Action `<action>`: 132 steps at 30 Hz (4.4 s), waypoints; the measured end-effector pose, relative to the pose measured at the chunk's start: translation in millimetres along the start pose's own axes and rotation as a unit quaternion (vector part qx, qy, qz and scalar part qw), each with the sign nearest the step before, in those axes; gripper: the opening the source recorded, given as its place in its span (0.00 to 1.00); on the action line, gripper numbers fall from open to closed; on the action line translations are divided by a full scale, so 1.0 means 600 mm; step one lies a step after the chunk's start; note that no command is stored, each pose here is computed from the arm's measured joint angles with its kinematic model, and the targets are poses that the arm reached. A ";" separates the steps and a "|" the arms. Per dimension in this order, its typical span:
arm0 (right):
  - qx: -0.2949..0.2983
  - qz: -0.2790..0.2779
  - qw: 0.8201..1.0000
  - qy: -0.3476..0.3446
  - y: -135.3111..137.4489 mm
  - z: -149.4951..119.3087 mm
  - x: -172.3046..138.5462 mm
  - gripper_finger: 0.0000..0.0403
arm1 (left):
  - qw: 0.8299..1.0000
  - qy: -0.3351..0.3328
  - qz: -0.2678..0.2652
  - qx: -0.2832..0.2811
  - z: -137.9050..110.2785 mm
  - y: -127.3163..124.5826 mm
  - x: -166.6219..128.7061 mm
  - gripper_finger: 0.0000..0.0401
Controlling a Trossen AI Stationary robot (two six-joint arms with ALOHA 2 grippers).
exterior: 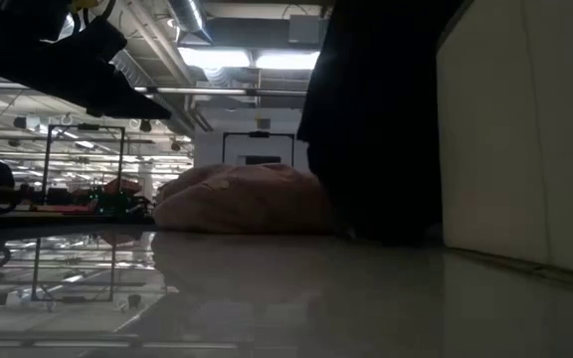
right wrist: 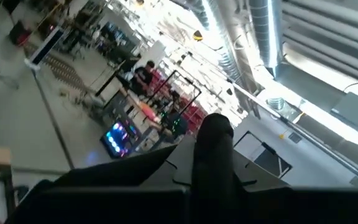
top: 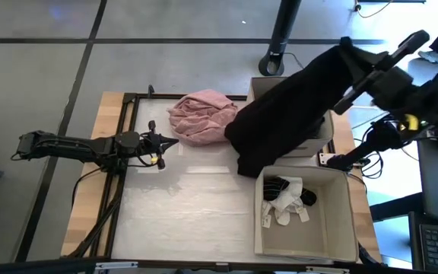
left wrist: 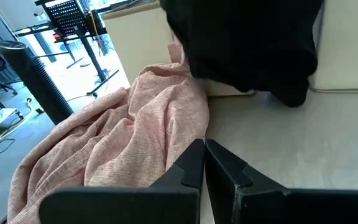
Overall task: Sort clothes
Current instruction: Put the black shirt into the bottom laundry organizer
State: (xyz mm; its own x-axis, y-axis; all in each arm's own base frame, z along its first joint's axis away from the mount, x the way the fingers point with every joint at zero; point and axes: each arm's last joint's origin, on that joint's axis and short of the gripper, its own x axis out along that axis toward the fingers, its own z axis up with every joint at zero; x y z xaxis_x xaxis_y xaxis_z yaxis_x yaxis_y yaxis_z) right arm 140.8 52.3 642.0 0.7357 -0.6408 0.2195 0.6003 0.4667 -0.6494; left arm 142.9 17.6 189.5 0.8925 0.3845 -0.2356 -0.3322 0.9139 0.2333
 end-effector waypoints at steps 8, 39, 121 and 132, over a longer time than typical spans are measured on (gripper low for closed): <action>0.057 -0.022 0.993 -0.096 -0.036 0.022 -0.024 0.11 | 1.000 0.000 0.000 0.000 0.000 0.000 0.000 0.01; -0.081 0.113 0.989 0.040 0.143 0.049 -0.122 0.11 | 1.000 0.000 0.000 -0.015 0.000 0.000 0.000 0.01; 0.059 0.363 0.777 0.510 0.443 -0.278 0.103 0.75 | 0.996 -0.071 0.018 0.051 0.024 0.005 -0.002 0.01; 0.004 0.393 0.737 0.550 0.499 -0.316 0.130 0.74 | 0.996 -0.071 0.018 0.053 0.024 0.005 -0.002 0.01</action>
State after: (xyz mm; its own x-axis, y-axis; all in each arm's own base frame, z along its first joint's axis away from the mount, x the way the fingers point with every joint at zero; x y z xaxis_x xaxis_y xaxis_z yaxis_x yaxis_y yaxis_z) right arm 318.3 26.4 326.5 0.1601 -0.2743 -0.9482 0.1292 0.9582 -0.2554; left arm 145.4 17.8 204.2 0.9170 0.3884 -0.0914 -0.3382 0.8780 0.3387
